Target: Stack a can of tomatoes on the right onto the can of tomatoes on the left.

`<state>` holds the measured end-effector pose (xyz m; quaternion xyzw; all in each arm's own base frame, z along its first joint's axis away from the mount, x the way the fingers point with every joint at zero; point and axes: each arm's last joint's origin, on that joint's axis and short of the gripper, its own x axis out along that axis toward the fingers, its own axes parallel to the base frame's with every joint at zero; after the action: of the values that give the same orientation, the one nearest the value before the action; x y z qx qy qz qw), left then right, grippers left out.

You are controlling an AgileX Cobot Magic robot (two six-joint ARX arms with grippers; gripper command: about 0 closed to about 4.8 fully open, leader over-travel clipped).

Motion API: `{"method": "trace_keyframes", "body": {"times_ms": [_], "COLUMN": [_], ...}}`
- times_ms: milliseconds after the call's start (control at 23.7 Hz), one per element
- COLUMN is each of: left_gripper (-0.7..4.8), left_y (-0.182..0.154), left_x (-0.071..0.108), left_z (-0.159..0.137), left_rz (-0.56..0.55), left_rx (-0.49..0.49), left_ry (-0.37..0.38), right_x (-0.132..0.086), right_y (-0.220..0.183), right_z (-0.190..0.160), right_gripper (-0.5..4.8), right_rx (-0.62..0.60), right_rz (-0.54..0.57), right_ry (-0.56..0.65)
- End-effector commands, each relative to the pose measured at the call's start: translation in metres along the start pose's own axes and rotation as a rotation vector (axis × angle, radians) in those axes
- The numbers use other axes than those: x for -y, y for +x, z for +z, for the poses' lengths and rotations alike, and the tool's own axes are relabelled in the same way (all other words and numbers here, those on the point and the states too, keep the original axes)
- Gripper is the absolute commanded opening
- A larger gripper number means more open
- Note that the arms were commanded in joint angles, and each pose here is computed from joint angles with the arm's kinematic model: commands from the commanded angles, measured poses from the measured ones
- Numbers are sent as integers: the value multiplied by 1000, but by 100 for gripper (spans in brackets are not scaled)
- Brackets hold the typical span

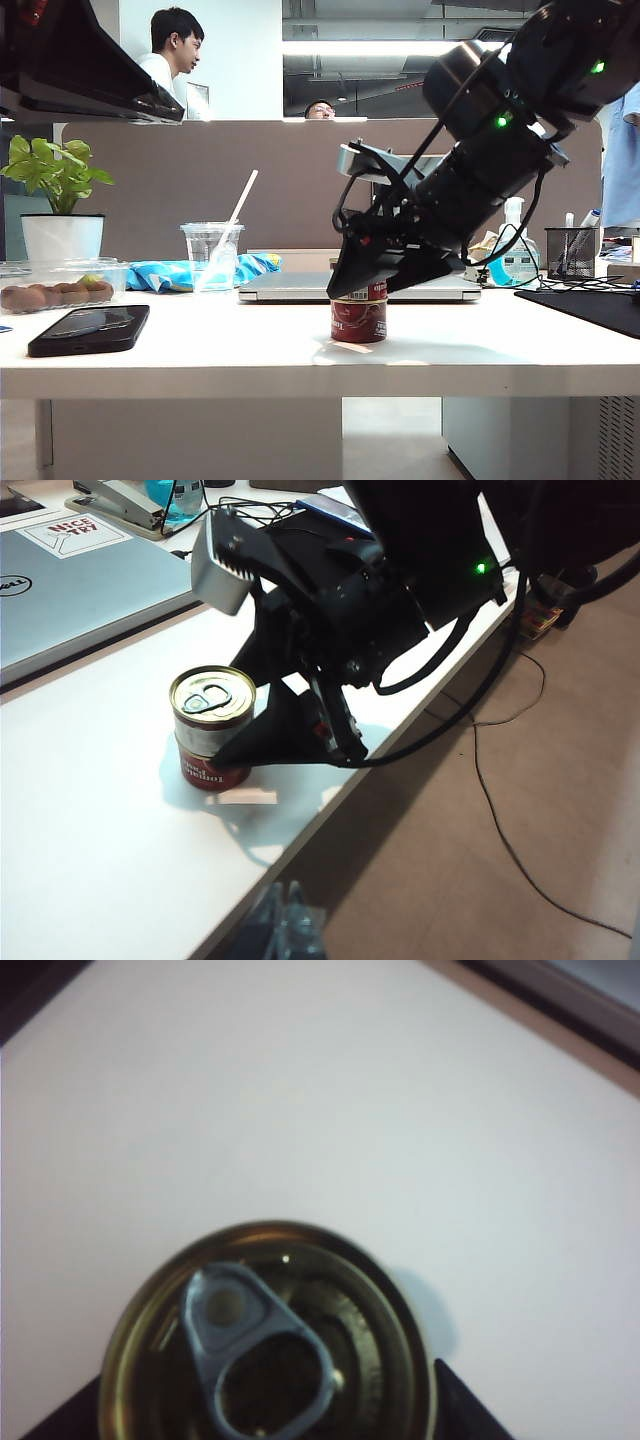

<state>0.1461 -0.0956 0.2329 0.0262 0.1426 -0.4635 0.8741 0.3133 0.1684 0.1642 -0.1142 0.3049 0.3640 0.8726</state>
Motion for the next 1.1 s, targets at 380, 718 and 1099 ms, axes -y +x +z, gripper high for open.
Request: {"method": "trace_keyframes", "body": {"times_ms": [380,718,1099], "left_gripper": [-3,-4,-4], "left_y": [0,-5,-30], "left_x": [0,-1,1], "left_z": [2,23,42], "left_rz": [3,91,390], "left_rx": [15,78,201], "left_ry": [11,36,62], "right_x": [-2,-16,-33], "right_y": [-16,-69,-163], "right_z": [13,22,36], "right_gripper": [479,267,-8], "right_rx": [34,-69,197], "right_rz": [-40,-72,-278], "right_ry": [-15,-2,7]}}
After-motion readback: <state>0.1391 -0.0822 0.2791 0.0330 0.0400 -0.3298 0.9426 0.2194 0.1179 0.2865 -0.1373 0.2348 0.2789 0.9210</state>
